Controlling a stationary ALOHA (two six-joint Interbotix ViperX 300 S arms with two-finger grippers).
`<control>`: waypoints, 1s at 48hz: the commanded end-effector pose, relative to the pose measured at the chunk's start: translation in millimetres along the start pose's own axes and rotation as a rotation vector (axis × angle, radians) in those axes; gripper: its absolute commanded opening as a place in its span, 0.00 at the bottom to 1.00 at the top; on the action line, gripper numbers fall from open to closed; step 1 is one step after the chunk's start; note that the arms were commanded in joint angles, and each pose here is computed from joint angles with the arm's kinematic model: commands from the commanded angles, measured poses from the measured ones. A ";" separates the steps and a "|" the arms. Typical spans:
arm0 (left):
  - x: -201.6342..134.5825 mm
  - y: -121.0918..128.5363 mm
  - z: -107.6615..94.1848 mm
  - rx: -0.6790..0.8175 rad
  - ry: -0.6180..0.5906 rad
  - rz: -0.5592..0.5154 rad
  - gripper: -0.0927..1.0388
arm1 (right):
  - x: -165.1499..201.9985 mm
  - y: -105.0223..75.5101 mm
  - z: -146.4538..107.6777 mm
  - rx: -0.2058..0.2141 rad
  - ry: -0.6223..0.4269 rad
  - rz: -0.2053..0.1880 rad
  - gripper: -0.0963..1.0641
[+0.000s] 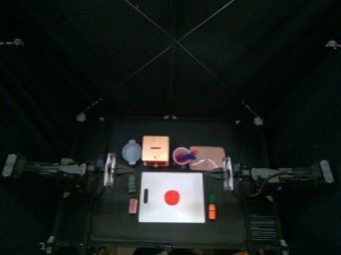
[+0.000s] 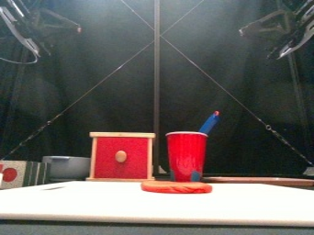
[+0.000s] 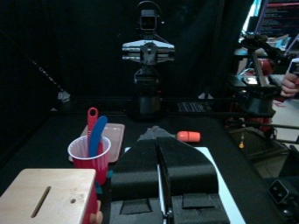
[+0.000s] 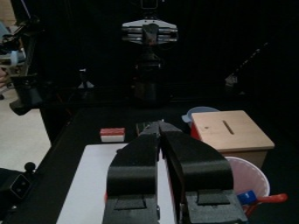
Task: Get the cutter from the drawer then cut the dough then place the extra dough in the bowl
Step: Open the drawer
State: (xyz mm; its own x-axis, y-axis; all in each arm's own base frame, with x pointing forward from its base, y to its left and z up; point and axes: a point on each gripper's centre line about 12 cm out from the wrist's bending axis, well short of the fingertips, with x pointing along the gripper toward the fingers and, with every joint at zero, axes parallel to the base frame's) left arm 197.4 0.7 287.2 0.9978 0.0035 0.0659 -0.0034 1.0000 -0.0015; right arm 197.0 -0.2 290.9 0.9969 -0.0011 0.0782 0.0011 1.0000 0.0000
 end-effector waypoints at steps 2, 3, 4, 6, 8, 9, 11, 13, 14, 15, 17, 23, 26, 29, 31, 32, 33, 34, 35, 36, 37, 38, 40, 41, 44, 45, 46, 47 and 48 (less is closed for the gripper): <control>14.7 1.5 -0.6 -0.070 -0.034 0.017 0.13 | 10.7 -9.7 -3.5 -0.029 0.024 -0.044 0.07; 16.3 1.7 -2.8 -0.084 -0.035 0.021 0.13 | 14.6 -12.7 -4.9 -0.038 0.030 -0.056 0.06; 18.2 2.4 -4.6 -0.100 -0.038 0.027 0.13 | 17.6 -14.9 -6.3 -0.047 0.037 -0.063 0.05; 21.9 4.3 -7.7 -0.130 -0.049 0.044 0.14 | 24.9 -19.5 -6.1 -0.061 0.038 -0.078 0.05; 26.1 5.9 -14.3 -0.164 -0.052 0.063 0.15 | 33.7 -23.0 -7.2 -0.078 0.042 -0.085 0.05; 27.8 5.1 -17.1 -0.178 -0.053 0.065 0.15 | 38.7 -24.4 -7.6 -0.088 0.043 -0.086 0.05; 31.0 2.8 -22.2 -0.202 -0.055 0.067 0.15 | 49.1 -28.2 -8.2 -0.108 0.045 -0.090 0.05; 34.9 0.6 -29.1 -0.223 -0.051 0.072 0.15 | 60.9 -31.3 -8.8 -0.132 0.046 -0.087 0.05; 36.8 -0.4 -32.5 -0.234 -0.048 0.075 0.15 | 66.8 -33.8 -8.9 -0.143 0.046 -0.089 0.05; 38.8 -1.4 -35.3 -0.245 -0.046 0.079 0.15 | 76.4 -38.8 -9.4 -0.158 0.046 -0.095 0.05; 43.8 -3.4 -42.4 -0.275 -0.043 0.095 0.15 | 89.2 -45.0 -10.4 -0.175 0.047 -0.099 0.05; 55.7 -6.9 -61.7 -0.340 -0.016 0.154 0.15 | 131.7 -66.7 -19.8 -0.218 0.050 -0.109 0.05; 59.6 -6.1 -70.1 -0.367 0.003 0.189 0.15 | 151.8 -78.2 -27.5 -0.232 0.056 -0.114 0.05; 63.6 -4.8 -77.1 -0.394 0.017 0.222 0.15 | 175.7 -89.9 -38.8 -0.247 0.063 -0.110 0.05; 66.2 -4.6 -81.9 -0.410 0.030 0.240 0.15 | 188.8 -96.0 -47.1 -0.254 0.074 -0.106 0.05; 67.7 -4.0 -83.2 -0.416 0.031 0.250 0.15 | 195.5 -99.6 -51.1 -0.258 0.080 -0.106 0.05; 68.9 -3.8 -86.0 -0.427 0.037 0.260 0.15 | 201.7 -103.0 -57.0 -0.261 0.090 -0.104 0.05; 70.4 -3.4 -86.9 -0.434 0.037 0.268 0.15 | 207.9 -106.0 -61.3 -0.262 0.095 -0.104 0.05; 72.0 -3.5 -88.3 -0.440 0.040 0.274 0.15 | 213.6 -108.8 -65.2 -0.265 0.101 -0.102 0.05; 73.5 -3.4 -89.3 -0.443 0.041 0.279 0.15 | 219.1 -111.1 -68.6 -0.268 0.105 -0.100 0.05; 75.0 -3.1 -90.6 -0.448 0.043 0.285 0.16 | 226.6 -117.0 -74.6 -0.269 0.114 -0.106 0.05; 76.1 -3.3 -92.3 -0.453 0.048 0.290 0.16 | 231.8 -120.0 -78.1 -0.271 0.116 -0.106 0.05; 78.4 -2.8 -95.5 -0.467 0.057 0.303 0.16 | 241.2 -126.1 -85.5 -0.271 0.123 -0.109 0.05; 79.9 -2.2 -98.5 -0.479 0.064 0.316 0.16 | 245.1 -129.9 -89.3 -0.272 0.128 -0.114 0.05; 82.9 -0.4 -104.9 -0.518 0.078 0.349 0.16 | 255.4 -139.2 -97.0 -0.272 0.135 -0.125 0.05; 84.1 0.5 -106.6 -0.533 0.080 0.361 0.16 | 259.9 -144.2 -101.2 -0.271 0.141 -0.131 0.05; 85.0 0.5 -109.2 -0.544 0.086 0.369 0.16 | 262.4 -147.6 -102.2 -0.272 0.141 -0.136 0.05; 85.5 1.1 -111.6 -0.555 0.089 0.380 0.16 | 264.8 -150.4 -104.0 -0.270 0.146 -0.141 0.05; 85.9 1.9 -114.2 -0.566 0.096 0.390 0.16 | 266.8 -153.9 -105.3 -0.271 0.152 -0.147 0.05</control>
State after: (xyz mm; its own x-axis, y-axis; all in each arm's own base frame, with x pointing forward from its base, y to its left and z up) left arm 282.3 1.8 179.4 0.9409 0.3121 -0.1312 -0.3348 0.7996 -0.4986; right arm 458.6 -136.8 191.3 0.9858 -0.1368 -0.0974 0.1081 0.9608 -0.2553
